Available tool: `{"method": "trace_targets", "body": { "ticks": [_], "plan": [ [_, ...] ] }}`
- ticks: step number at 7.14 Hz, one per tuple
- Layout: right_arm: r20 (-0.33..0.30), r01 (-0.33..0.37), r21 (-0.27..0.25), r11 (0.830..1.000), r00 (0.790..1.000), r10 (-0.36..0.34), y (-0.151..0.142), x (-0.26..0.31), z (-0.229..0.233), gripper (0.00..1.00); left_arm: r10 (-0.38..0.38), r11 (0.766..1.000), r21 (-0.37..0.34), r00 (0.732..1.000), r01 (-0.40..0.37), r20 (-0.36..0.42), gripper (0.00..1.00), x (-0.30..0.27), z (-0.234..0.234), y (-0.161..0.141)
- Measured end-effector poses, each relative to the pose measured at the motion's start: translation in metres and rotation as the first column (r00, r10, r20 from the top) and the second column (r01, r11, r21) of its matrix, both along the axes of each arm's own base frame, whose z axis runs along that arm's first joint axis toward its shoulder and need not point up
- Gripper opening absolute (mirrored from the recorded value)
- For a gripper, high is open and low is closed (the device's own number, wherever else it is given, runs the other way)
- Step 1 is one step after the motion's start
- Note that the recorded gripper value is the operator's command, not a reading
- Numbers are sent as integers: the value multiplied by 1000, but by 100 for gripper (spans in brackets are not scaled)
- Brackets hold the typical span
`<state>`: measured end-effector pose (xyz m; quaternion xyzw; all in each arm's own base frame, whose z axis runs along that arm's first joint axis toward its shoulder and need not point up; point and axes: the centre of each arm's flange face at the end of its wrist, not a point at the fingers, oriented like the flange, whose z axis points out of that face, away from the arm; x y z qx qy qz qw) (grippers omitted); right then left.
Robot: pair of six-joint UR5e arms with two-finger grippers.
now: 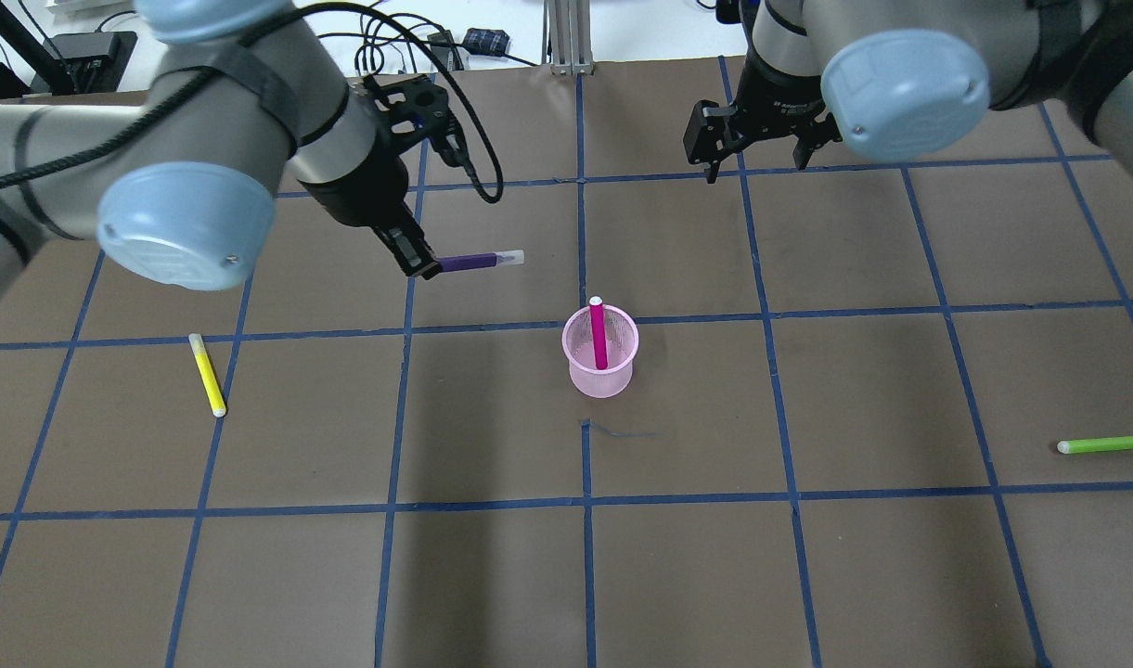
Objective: Insert purple and pink pens into pink cup
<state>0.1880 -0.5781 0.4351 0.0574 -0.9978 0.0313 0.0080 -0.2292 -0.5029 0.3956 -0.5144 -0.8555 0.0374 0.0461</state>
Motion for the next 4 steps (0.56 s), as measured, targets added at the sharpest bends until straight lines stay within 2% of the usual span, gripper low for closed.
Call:
{"method": "trace_targets", "body": {
  "ticks": [2,4],
  "plan": [
    [-1,8,67,998,1000,-8,0,-14,22,100,-59,998,-10,997,59,58,0,-54,-22,12],
    [30,49,104,993,998,-53,6,-21,28,100,-100,995,3,992,100,81,0,-79,-41,20]
  ]
}}
